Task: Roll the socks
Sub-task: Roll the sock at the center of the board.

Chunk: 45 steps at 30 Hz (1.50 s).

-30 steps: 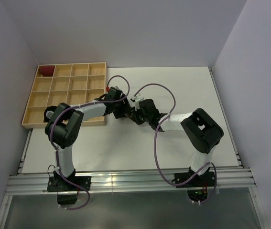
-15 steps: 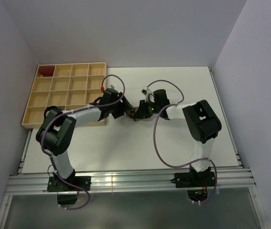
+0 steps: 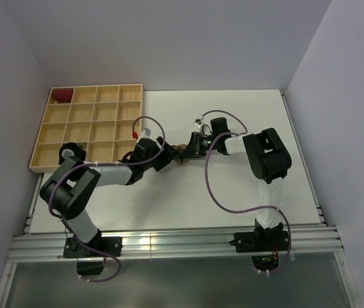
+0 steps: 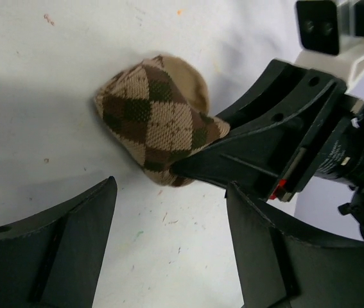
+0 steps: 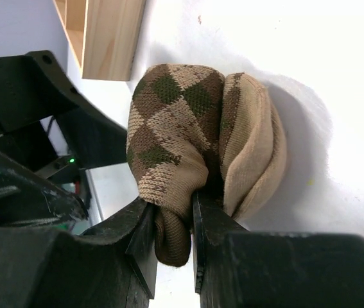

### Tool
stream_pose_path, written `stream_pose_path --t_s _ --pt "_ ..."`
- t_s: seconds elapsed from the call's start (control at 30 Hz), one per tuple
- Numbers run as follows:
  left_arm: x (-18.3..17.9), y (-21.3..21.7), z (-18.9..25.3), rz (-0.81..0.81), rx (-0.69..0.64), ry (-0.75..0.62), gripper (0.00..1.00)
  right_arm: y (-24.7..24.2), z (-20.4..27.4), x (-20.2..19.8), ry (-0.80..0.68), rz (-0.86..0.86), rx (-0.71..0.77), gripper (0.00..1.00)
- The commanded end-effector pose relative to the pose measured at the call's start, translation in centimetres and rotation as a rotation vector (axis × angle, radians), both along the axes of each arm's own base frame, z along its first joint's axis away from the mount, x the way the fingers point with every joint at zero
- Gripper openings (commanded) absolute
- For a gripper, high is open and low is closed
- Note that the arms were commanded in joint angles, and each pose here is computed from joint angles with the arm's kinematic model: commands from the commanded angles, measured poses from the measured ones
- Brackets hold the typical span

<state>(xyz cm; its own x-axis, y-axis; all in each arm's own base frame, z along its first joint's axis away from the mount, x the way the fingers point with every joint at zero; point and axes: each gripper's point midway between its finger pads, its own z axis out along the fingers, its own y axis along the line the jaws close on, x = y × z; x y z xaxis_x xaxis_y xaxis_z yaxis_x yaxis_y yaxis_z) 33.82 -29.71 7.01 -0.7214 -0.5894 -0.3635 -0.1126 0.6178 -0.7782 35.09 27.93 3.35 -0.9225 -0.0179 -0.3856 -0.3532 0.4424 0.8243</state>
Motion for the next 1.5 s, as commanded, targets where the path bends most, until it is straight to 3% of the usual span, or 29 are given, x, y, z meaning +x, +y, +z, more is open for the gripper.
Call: stream_pose_path --t_s 0.0,0.2,0.6,0.8,0.97,1.03,1.13,1.17,1.27,1.47 --pt "1.6 0.0 1.6 0.074 -0.089 -0.096 0.75 -1.2 -5.1 -3.9 0.273 -0.017 -0.113 0.0" --pt "2.3 -0.1 1.8 0.106 -0.151 -0.149 0.76 -1.2 -5.4 -3.9 0.302 -0.023 -0.119 0.0" --pt "3.3 0.2 -2.3 0.148 -0.093 -0.076 0.74 -1.4 -6.2 -4.5 0.351 -0.027 -0.131 0.0" --pt "2.4 0.2 -4.4 0.136 -0.062 -0.002 0.61 -1.5 -6.2 -4.7 0.362 -0.028 -0.137 0.0" --pt "1.1 1.0 -6.9 0.134 0.005 0.092 0.43 -1.4 -5.7 -4.4 0.335 -0.03 -0.14 0.01" --pt "0.8 1.1 -7.3 0.131 0.023 0.115 0.32 -1.5 -5.3 -4.2 0.288 -0.031 -0.155 0.04" --pt "0.2 1.3 -8.4 0.115 0.075 0.171 0.25 -1.9 -4.3 -3.7 0.194 -0.046 -0.198 0.17" --pt "-0.6 1.7 -9.4 0.096 0.129 0.216 0.25 -2.0 -3.9 -3.7 0.166 -0.053 -0.214 0.27" --pt "-1.2 1.6 -10.2 0.059 0.174 0.267 0.24 -3.0 -2.0 -2.7 0.027 -0.121 -0.285 0.41" --pt "-1.9 2.1 -10.5 0.018 0.254 0.311 0.24 -5.2 3.4 -0.5 -0.3 -0.273 -0.38 0.57"
